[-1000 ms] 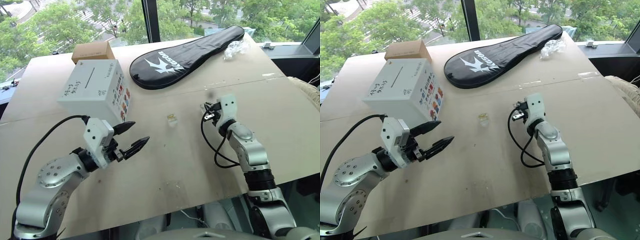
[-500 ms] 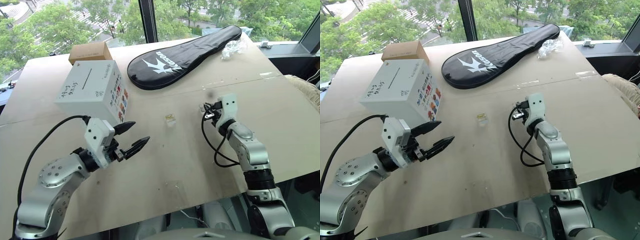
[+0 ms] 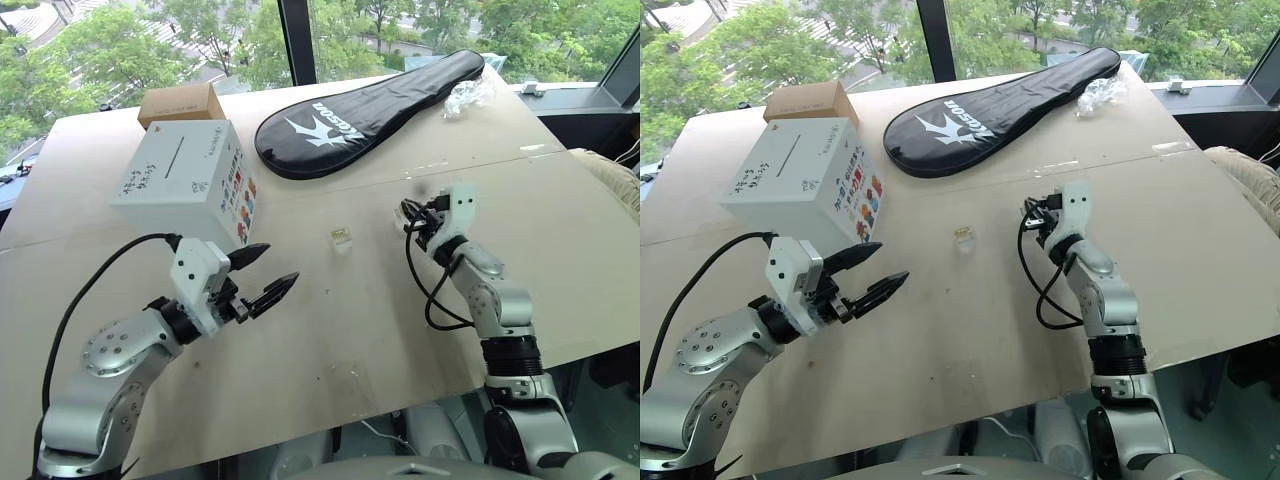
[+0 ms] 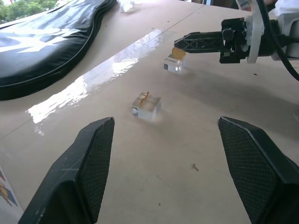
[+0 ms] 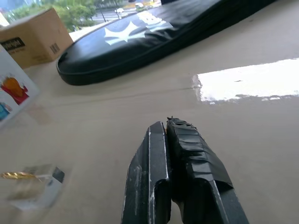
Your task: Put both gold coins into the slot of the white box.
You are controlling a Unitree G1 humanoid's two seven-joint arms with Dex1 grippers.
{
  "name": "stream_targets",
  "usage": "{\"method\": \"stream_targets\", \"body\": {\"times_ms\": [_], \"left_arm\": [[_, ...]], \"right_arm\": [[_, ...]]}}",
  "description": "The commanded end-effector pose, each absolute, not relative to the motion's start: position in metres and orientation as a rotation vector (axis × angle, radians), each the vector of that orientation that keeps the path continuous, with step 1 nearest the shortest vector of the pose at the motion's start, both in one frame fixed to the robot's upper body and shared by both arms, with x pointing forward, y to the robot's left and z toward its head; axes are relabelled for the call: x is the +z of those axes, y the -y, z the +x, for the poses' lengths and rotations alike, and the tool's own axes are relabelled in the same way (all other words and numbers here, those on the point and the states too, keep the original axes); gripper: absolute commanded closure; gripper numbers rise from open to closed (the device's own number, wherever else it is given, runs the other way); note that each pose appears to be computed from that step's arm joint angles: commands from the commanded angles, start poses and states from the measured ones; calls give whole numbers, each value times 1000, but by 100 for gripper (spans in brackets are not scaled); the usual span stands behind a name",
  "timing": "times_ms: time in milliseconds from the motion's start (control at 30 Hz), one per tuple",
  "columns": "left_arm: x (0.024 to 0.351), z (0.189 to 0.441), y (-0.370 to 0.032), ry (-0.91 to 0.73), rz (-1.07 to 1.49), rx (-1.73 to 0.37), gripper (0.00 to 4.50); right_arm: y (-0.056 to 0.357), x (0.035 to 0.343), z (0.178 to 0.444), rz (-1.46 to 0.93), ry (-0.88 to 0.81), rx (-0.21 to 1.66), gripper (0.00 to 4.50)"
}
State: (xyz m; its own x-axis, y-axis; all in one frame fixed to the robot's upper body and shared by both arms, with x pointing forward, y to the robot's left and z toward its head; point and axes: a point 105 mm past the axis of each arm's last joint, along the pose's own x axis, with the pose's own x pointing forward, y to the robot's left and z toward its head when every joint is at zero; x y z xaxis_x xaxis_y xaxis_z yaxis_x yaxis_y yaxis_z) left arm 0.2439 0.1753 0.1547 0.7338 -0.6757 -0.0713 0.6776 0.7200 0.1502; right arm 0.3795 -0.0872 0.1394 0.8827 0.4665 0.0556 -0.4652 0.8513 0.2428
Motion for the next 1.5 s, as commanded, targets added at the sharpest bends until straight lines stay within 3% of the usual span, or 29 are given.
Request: {"method": "stream_targets", "body": {"times_ms": [33, 133, 333, 567, 1133, 1333, 1367, 1433, 1500], "left_arm": [[163, 244, -174, 39, 159, -748, 91], [174, 248, -173, 100, 14, -730, 91], [207, 242, -149, 240, -628, -815, 91], [236, 238, -110, 317, -1096, -974, 91], [241, 241, -99, 319, -1231, -997, 91], [242, 240, -98, 325, -1234, -1007, 281], [243, 240, -98, 328, -1234, -1010, 345], [244, 239, -98, 335, -1230, -1016, 429], [244, 238, -98, 340, -1229, -1020, 442]], "right_arm": [[89, 177, 377, 269, 137, 522, 444], [75, 196, 366, 386, 173, 635, 444], [40, 245, 320, 736, 172, 1011, 444], [22, 266, 288, 846, 124, 1242, 444], [0, 271, 258, 862, 73, 1411, 444], [-1, 271, 258, 863, 68, 1413, 450], [-1, 271, 258, 862, 66, 1411, 450], [-2, 270, 259, 860, 63, 1407, 450], [-2, 270, 259, 859, 61, 1404, 450]]}}
